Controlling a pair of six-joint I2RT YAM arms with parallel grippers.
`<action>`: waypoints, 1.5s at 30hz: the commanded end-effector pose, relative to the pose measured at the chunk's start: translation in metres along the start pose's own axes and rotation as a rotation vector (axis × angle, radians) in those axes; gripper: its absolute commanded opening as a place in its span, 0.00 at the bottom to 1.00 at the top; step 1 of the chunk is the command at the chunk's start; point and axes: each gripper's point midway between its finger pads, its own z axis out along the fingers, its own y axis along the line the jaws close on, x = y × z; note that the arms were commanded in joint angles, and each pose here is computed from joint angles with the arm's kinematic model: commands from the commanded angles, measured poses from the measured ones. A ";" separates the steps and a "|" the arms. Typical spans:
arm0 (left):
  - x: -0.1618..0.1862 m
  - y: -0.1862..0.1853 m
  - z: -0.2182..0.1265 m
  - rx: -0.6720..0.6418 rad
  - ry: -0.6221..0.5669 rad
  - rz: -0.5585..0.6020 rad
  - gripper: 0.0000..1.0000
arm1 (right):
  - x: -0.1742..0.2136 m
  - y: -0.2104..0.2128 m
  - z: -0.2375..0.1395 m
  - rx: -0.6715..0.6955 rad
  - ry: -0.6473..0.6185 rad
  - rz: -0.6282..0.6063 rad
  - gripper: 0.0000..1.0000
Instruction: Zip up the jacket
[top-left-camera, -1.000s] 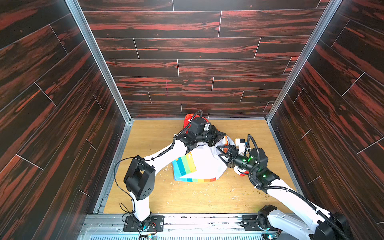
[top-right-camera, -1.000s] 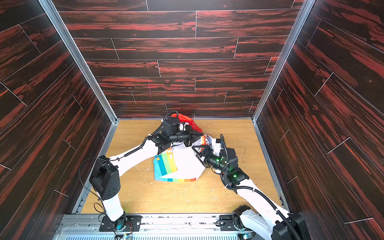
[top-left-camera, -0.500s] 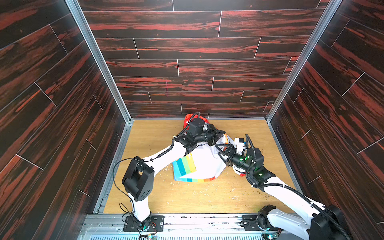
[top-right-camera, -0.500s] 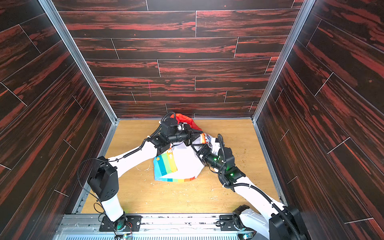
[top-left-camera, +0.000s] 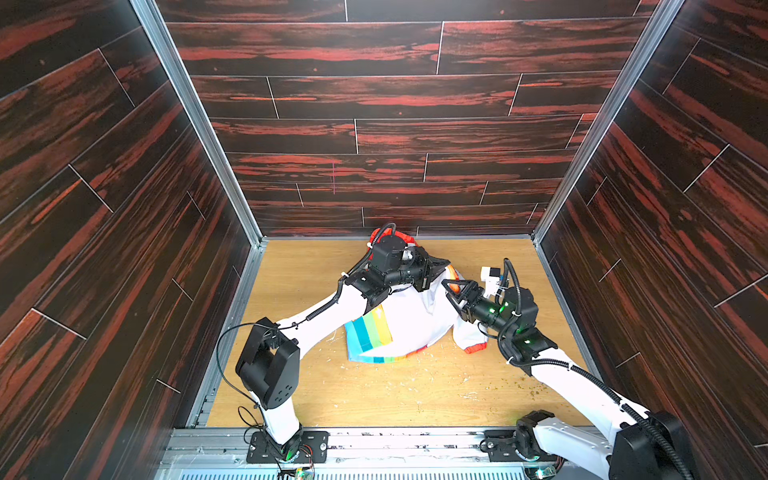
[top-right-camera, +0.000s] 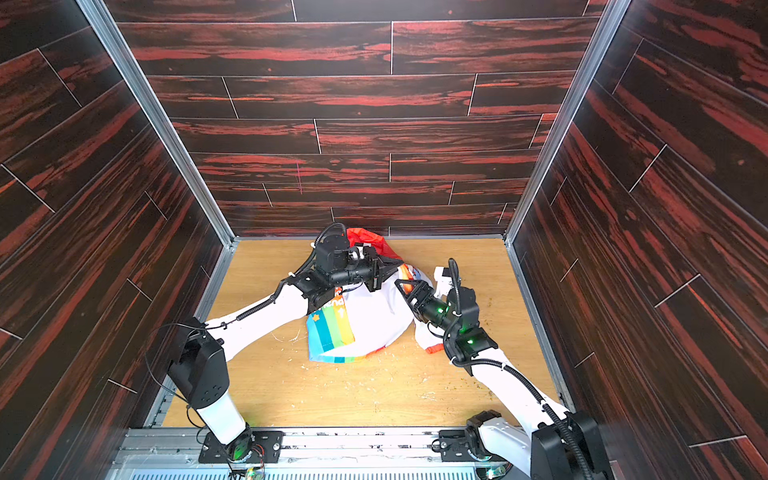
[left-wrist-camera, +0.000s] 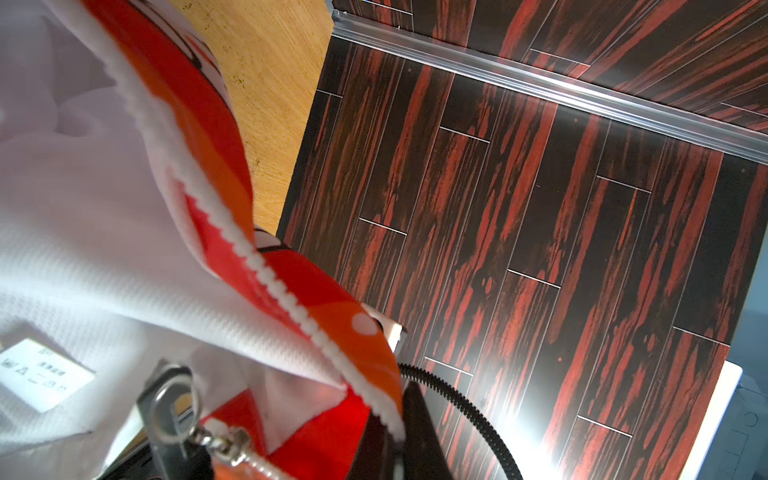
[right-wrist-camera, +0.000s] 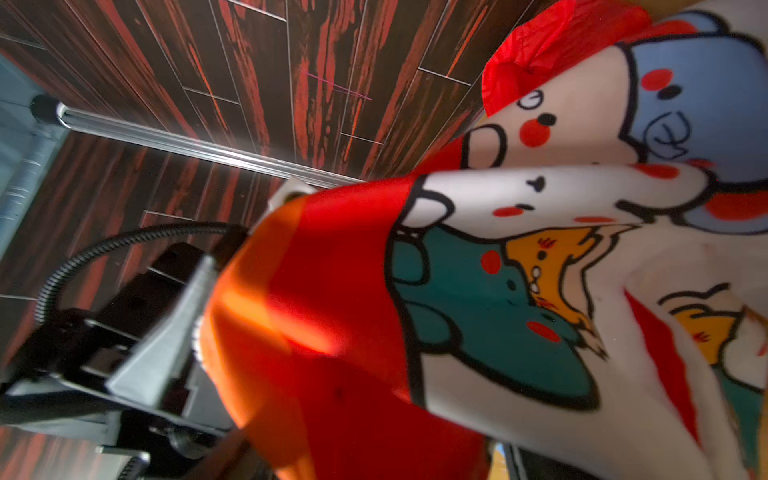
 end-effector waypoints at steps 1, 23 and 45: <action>0.013 -0.020 -0.010 0.046 0.023 0.029 0.00 | -0.006 0.022 -0.003 -0.031 0.001 -0.047 0.66; 0.008 -0.015 -0.013 0.041 0.003 0.035 0.00 | 0.008 0.023 -0.017 0.027 0.074 -0.069 0.65; 0.003 0.001 -0.019 0.012 -0.027 0.031 0.00 | 0.017 0.010 -0.029 0.072 0.076 -0.056 0.59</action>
